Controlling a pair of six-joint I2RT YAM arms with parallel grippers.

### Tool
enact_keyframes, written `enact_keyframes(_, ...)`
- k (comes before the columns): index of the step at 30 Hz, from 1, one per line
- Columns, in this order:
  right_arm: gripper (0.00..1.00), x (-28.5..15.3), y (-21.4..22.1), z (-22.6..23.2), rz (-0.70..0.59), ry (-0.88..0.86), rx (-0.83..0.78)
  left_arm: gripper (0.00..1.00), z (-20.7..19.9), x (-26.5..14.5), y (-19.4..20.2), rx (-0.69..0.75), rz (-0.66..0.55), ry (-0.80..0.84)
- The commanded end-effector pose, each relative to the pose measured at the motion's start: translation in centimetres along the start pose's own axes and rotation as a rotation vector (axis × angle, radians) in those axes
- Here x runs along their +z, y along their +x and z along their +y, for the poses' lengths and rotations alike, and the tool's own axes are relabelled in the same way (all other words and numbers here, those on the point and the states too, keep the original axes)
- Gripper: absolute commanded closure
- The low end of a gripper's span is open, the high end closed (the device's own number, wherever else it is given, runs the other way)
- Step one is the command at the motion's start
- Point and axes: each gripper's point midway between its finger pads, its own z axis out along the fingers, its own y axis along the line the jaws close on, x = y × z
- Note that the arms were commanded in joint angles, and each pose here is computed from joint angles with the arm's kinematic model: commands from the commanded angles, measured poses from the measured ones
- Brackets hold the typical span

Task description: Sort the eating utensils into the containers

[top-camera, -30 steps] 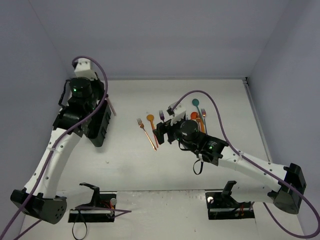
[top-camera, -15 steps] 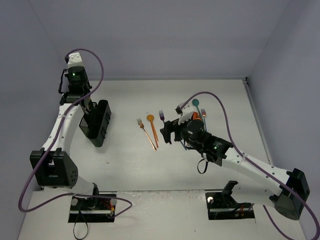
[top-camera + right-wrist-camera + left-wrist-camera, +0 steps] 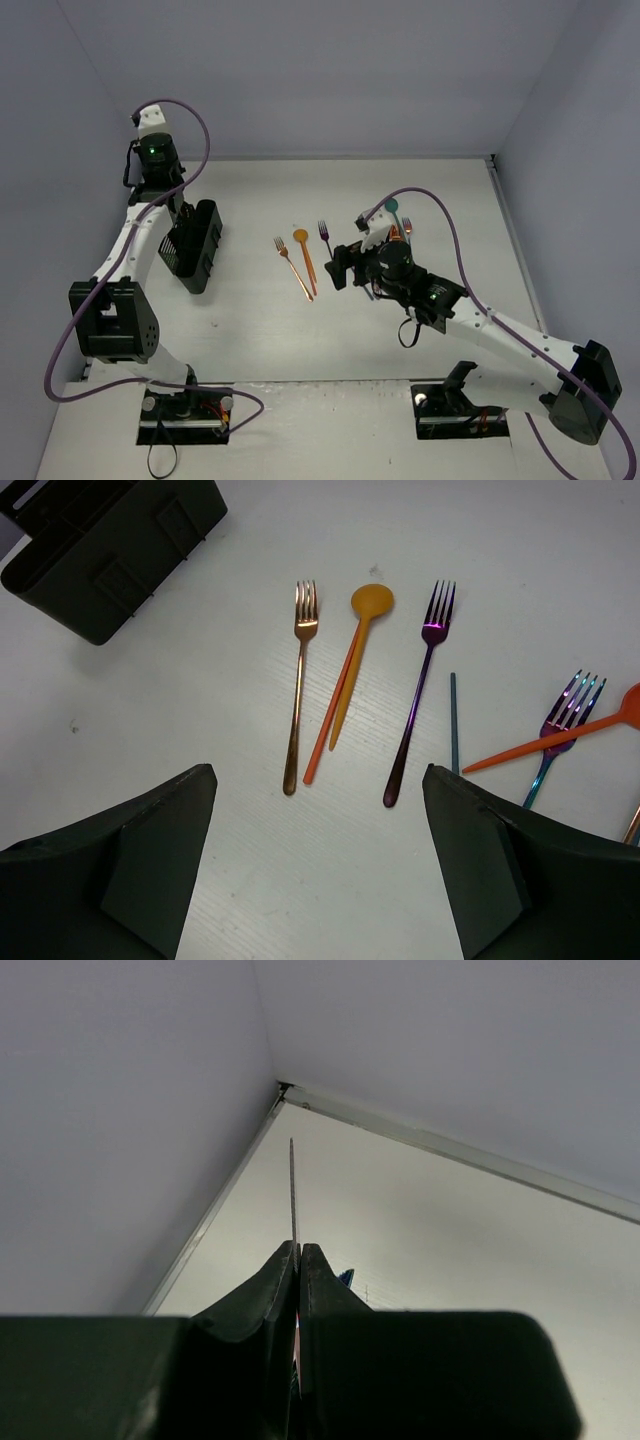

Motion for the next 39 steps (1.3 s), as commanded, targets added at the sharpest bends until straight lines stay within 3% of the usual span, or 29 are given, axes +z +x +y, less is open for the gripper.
enact_keyframes(1,0.18,0.1,-2.0,0.8,-0.065,-0.029,0.031,1.00,0.7,-0.6,-1.1,-0.078,-0.068,-0.020)
enact_keyframes(4,0.19,0.0,-1.8,0.6,-0.062,-0.023,0.034,1.00,0.9,-1.0,0.4,-0.094,-0.039,-0.027)
enact_keyframes(7,0.19,0.1,-1.6,0.5,-0.058,-0.017,0.042,0.92,0.9,-1.3,1.6,-0.095,0.006,-0.026)
enact_keyframes(13,0.19,0.0,-1.2,0.0,-0.045,0.009,0.043,0.64,1.4,-3.3,1.3,-0.089,0.075,-0.016)
enact_keyframes(16,0.19,-0.2,-1.3,-0.4,-0.043,0.031,0.044,0.43,1.4,-5.2,0.5,-0.102,0.120,0.015)
enact_keyframes(20,0.19,-0.6,-1.2,-1.4,-0.037,0.087,0.046,0.33,-0.1,-8.8,0.2,-0.156,0.196,0.115)
enact_keyframes(30,0.19,-2.7,-1.0,-3.7,-0.024,0.207,0.060,0.32,-11.5,-19.1,7.8,-0.225,0.535,0.444)
enact_keyframes(39,0.19,-3.5,0.4,-4.9,-0.001,0.258,0.085,0.33,-19.4,-21.1,17.7,-0.184,0.756,0.363)
